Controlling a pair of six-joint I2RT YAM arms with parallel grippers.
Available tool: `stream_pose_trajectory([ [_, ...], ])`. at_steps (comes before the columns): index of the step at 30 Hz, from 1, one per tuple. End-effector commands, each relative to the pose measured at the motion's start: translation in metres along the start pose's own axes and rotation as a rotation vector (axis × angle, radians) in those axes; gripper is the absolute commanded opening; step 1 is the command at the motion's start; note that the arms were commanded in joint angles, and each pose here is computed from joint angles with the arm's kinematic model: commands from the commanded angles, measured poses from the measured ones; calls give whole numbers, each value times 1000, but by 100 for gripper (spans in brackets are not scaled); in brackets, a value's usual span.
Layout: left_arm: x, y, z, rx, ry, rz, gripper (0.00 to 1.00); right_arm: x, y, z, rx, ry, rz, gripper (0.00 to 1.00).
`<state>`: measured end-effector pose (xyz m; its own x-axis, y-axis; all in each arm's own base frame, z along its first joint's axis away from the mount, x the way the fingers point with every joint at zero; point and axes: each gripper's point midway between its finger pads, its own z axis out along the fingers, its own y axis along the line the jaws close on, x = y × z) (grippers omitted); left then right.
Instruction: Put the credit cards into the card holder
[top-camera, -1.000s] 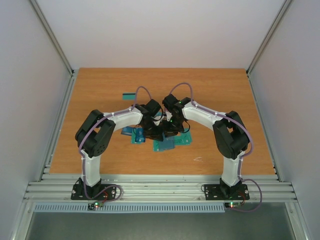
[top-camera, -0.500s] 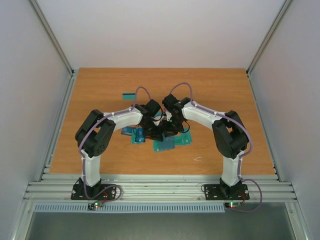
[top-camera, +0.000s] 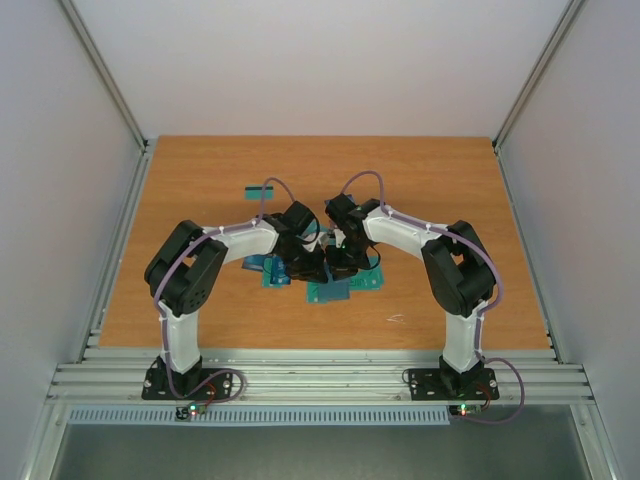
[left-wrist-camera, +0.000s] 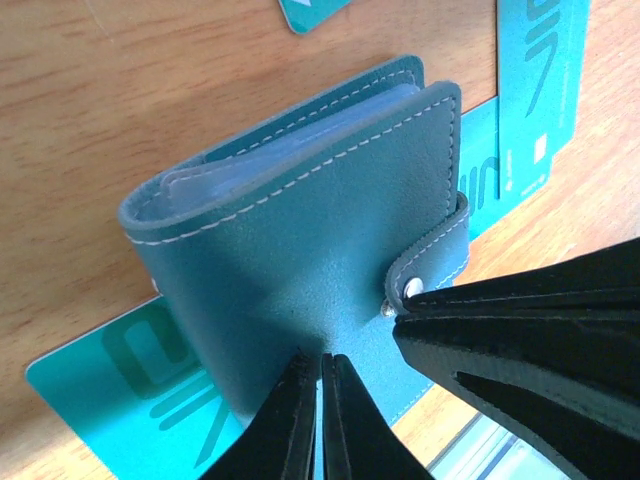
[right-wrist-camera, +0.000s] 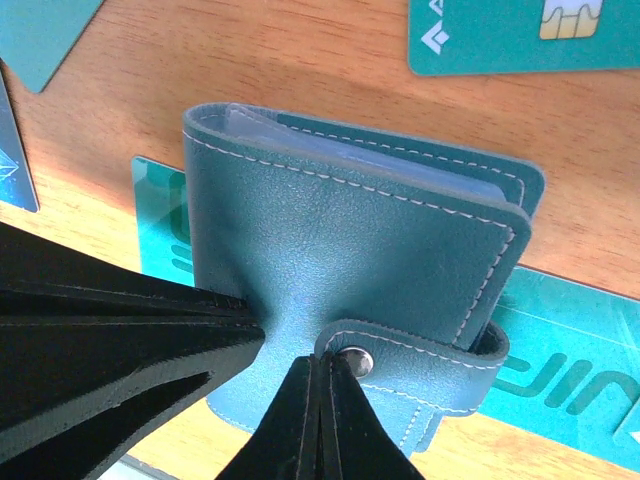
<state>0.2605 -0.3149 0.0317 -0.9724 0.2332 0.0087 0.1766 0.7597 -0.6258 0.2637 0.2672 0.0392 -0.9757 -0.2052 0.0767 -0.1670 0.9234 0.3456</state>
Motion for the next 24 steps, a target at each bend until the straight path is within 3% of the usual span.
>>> stream_pose_trajectory([
  [1, -6, 4, 3, -1, -39, 9, 5, 17, -6, 8, 31, 68, 25, 1],
  [24, -3, 15, 7, -50, -19, 17, 5, 9, 11, -10, -30, 23, 21, 1],
])
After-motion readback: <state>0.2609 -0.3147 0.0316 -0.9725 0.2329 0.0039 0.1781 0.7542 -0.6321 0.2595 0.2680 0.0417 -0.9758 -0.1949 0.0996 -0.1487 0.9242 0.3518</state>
